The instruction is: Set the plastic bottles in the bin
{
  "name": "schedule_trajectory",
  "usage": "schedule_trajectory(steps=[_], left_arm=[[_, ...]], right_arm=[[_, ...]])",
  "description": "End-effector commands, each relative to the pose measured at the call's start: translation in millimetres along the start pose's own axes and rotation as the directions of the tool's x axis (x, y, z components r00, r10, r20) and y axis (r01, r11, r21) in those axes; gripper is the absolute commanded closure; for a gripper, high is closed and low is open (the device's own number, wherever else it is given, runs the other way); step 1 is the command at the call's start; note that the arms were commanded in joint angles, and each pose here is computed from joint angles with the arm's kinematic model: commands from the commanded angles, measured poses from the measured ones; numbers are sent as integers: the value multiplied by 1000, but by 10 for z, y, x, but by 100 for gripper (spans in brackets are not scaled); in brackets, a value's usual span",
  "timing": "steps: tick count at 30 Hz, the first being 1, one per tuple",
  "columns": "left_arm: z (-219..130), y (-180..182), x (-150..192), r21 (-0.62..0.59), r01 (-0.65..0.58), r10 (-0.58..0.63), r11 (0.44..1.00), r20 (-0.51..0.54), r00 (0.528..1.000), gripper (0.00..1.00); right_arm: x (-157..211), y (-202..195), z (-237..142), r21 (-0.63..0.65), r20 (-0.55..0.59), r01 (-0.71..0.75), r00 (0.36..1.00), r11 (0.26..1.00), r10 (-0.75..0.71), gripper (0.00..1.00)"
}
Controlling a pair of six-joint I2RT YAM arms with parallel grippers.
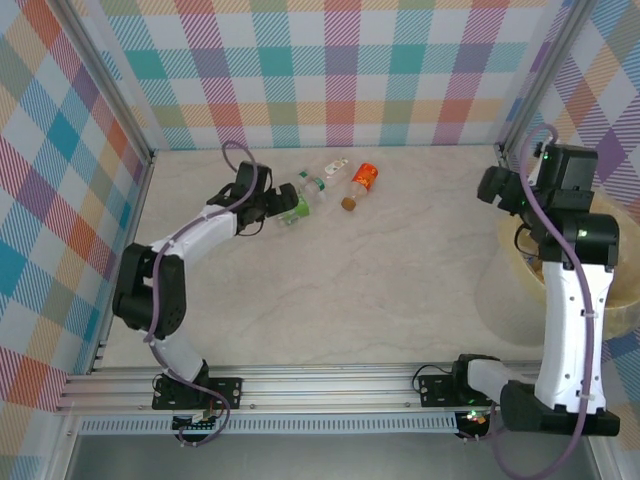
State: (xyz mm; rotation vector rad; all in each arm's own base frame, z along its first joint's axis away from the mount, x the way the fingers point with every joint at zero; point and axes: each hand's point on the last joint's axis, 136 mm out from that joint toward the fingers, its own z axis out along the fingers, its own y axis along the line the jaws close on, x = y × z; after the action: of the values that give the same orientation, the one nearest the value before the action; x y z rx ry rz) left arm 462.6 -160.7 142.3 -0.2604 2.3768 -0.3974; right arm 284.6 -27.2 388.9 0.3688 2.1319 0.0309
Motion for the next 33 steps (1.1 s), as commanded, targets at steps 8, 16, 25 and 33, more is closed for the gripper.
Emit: schedule_trajectory(steps=[8, 16, 25, 33], left_arm=[[613, -20, -160, 88, -151, 150, 985, 13, 989, 0], [777, -123, -2, 188, -152, 155, 970, -3, 988, 0], [729, -135, 179, 235, -137, 150, 962, -38, 988, 0], [449, -261, 427, 254, -156, 175, 954, -53, 983, 0]], right_arm=[[-55, 954, -82, -521, 107, -20, 990, 853, 89, 0], [-7, 941, -86, -515, 96, -21, 992, 857, 82, 0], [-1, 983, -69, -533, 83, -28, 993, 846, 85, 0], [-11, 1072, -28, -565, 70, -30, 994, 825, 84, 0]])
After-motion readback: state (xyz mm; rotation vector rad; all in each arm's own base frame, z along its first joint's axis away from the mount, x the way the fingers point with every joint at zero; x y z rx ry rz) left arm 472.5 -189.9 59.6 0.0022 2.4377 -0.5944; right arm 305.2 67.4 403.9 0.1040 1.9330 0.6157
